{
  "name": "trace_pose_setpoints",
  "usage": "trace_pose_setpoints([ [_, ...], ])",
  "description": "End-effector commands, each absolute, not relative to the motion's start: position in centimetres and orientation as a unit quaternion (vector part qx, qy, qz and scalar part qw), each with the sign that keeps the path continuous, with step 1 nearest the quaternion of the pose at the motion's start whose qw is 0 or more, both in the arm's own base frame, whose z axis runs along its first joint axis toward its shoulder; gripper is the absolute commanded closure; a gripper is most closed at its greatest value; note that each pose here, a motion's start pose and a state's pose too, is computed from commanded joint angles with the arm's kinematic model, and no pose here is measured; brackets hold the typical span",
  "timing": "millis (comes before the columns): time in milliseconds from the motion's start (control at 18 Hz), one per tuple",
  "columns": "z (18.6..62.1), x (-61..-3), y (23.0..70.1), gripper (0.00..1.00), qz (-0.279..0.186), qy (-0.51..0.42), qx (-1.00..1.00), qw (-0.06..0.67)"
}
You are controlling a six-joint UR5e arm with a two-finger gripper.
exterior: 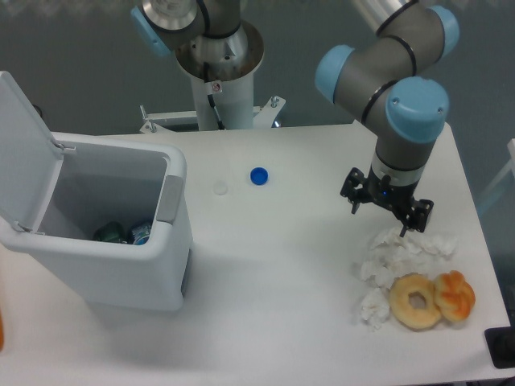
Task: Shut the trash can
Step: 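Raise the gripper and move it from the tissues toward the trash can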
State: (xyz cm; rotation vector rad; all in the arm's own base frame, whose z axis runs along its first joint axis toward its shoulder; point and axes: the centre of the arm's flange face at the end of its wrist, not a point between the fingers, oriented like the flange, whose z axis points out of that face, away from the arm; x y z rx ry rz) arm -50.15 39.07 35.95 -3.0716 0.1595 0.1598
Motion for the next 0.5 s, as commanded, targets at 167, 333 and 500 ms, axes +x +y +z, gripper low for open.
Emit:
trace_pose_setpoints([
  [167, 37.9, -48.4, 38.4, 0.0, 0.051, 0.051, -0.996, 0.045],
  [333, 40.2, -46.2, 37.3, 0.0, 0.026, 0.049, -0.997, 0.047],
  [500, 43.6, -43.2, 36.7, 0.0, 0.009, 0.038, -0.997, 0.059],
])
